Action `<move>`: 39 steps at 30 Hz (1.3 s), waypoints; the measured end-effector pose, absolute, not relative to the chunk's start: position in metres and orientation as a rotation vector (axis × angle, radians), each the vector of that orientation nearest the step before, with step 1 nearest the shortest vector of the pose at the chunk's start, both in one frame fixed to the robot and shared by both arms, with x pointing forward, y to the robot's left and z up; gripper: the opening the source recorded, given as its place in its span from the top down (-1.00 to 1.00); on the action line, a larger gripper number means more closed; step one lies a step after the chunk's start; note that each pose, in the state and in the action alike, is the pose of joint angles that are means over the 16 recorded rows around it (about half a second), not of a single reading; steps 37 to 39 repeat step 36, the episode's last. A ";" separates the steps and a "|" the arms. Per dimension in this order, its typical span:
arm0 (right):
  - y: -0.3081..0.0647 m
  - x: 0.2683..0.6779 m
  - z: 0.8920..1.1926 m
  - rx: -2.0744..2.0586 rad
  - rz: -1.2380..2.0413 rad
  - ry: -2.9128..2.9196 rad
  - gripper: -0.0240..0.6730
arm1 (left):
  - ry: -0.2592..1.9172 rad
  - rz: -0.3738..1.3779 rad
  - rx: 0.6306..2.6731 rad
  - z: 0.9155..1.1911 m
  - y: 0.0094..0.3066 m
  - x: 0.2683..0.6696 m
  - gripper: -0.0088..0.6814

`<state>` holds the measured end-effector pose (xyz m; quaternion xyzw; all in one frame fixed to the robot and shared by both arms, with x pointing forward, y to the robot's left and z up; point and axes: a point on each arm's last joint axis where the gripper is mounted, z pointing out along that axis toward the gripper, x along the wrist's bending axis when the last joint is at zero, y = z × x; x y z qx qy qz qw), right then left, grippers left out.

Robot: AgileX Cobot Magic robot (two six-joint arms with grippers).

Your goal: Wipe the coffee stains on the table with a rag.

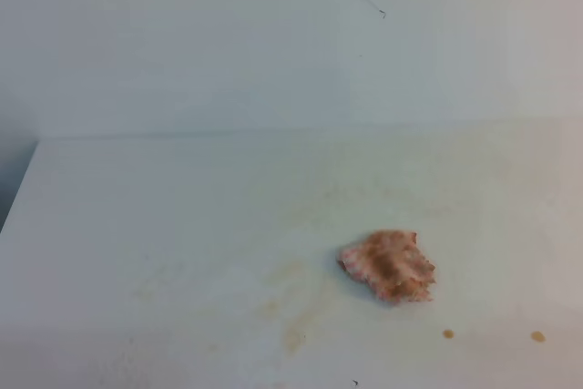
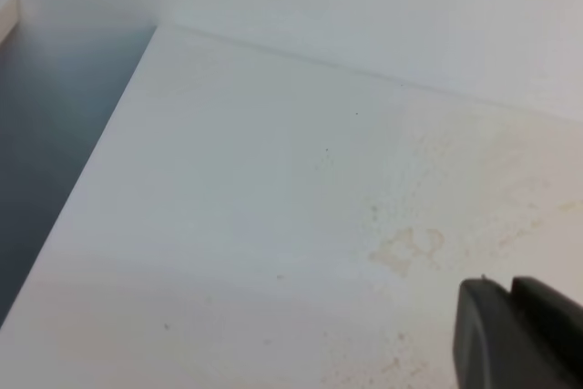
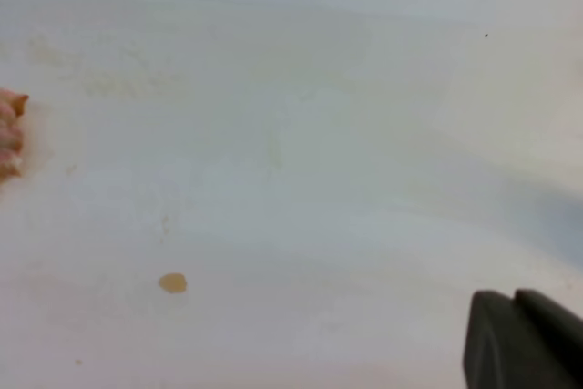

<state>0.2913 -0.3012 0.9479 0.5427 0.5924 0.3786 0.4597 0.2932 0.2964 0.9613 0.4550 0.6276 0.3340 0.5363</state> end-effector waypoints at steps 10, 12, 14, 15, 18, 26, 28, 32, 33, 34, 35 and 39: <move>-0.301 0.291 0.948 1.336 0.932 1.458 0.94 | 1.496 0.794 1.084 0.961 0.296 0.293 0.97; -0.301 0.291 0.948 1.336 0.932 1.458 0.94 | 1.496 0.794 1.084 0.961 0.296 0.293 0.97; -0.301 0.291 0.948 1.336 0.932 1.458 0.94 | 1.497 0.794 1.085 0.961 0.296 0.293 0.97; -0.301 0.291 0.948 1.336 0.932 1.458 0.94 | 1.499 0.793 1.086 0.960 0.296 0.293 0.97; -0.301 0.291 0.948 1.336 0.932 1.458 0.94 | 1.500 0.792 1.087 0.959 0.296 0.293 0.97; -0.301 0.291 0.948 1.336 0.932 1.458 0.94 | 1.500 0.792 1.087 0.959 0.296 0.293 0.97; -0.301 0.291 0.948 1.336 0.932 1.458 0.94 | 1.500 0.792 1.087 0.959 0.296 0.293 0.97; -0.301 0.291 0.948 1.336 0.932 1.458 0.94 | 1.498 0.793 1.086 0.960 0.296 0.293 0.97; -0.301 0.291 0.948 1.336 0.932 1.458 0.94 | 1.498 0.793 1.086 0.960 0.296 0.293 0.97; -0.301 0.291 0.948 1.336 0.932 1.458 0.94 | 1.496 0.794 1.085 0.961 0.296 0.293 0.97; -0.301 0.291 0.948 1.336 0.932 1.458 0.94 | 1.494 0.795 1.083 0.962 0.296 0.293 0.97; -0.301 0.291 0.948 1.336 0.932 1.458 0.94 | 1.494 0.795 1.083 0.962 0.296 0.293 0.97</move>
